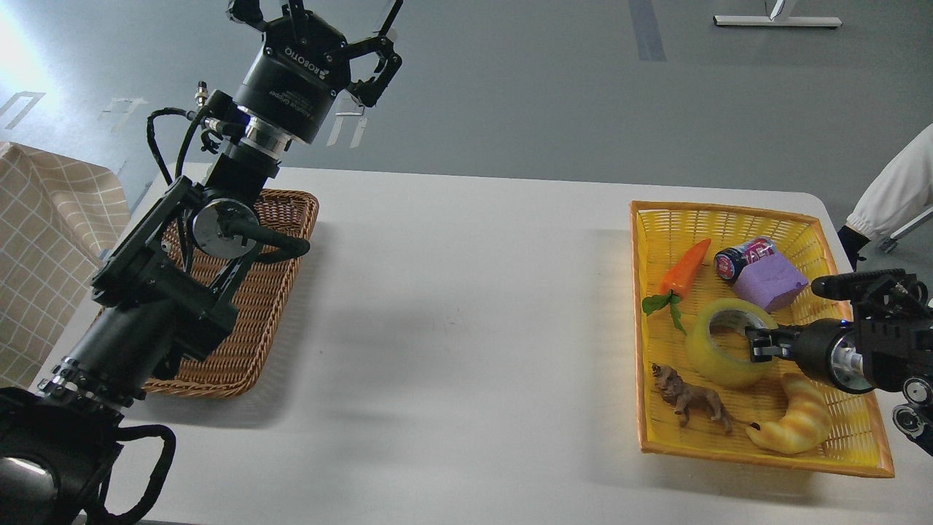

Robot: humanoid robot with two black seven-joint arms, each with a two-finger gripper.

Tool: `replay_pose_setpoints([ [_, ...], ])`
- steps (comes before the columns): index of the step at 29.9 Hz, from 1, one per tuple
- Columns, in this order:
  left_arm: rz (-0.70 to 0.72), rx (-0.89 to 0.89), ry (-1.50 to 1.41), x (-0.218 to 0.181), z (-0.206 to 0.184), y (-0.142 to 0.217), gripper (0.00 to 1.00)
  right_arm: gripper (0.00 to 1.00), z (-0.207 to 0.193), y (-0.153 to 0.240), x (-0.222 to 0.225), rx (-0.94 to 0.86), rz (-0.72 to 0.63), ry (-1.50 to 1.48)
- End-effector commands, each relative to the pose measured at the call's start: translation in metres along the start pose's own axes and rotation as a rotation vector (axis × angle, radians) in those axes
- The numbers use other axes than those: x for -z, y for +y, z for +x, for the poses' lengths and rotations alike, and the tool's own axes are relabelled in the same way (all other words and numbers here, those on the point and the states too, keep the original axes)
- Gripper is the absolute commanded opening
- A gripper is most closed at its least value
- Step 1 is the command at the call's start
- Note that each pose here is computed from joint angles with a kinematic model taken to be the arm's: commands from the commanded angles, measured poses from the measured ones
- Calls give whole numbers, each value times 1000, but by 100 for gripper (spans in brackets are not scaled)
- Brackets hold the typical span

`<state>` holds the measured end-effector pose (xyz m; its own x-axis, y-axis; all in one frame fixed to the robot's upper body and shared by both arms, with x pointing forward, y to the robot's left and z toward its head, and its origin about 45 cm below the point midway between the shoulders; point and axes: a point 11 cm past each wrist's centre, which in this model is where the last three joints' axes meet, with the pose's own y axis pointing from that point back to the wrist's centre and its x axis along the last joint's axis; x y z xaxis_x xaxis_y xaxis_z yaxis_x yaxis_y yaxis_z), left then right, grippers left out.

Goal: Place and transfer tape with both arms
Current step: 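Insert the right gripper into the tape roll's hole and grip it, then lift the tape roll out of the yellow basket with the right gripper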

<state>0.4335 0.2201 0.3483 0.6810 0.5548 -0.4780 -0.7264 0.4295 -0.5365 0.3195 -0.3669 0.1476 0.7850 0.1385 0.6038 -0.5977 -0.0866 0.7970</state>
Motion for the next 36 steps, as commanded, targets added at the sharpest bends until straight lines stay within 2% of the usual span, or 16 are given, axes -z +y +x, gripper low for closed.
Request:
replay_pose_setpoints([
  [1, 0, -1, 1, 0, 0, 0, 98, 21, 1, 0, 0, -2, 0, 1],
  [7, 1, -2, 0, 0, 1, 1, 98, 15, 2, 1, -1, -4, -2, 2],
  [9, 1, -4, 1, 1, 1, 1, 98, 8, 9, 3, 1, -19, 5, 3],
  [12, 1, -3, 1, 1, 1, 1, 98, 4, 18, 6, 3, -40, 11, 11],
  [24, 0, -4, 2, 1, 1, 1, 98, 3, 65, 44, 13, -152, 59, 79],
  [32, -1, -3, -3, -2, 1, 1, 98, 3, 120, 61, 26, -274, 87, 104],
  [36, 0, -4, -2, -1, 1, 1, 98, 3, 144, 63, 50, -330, 139, 118],
])
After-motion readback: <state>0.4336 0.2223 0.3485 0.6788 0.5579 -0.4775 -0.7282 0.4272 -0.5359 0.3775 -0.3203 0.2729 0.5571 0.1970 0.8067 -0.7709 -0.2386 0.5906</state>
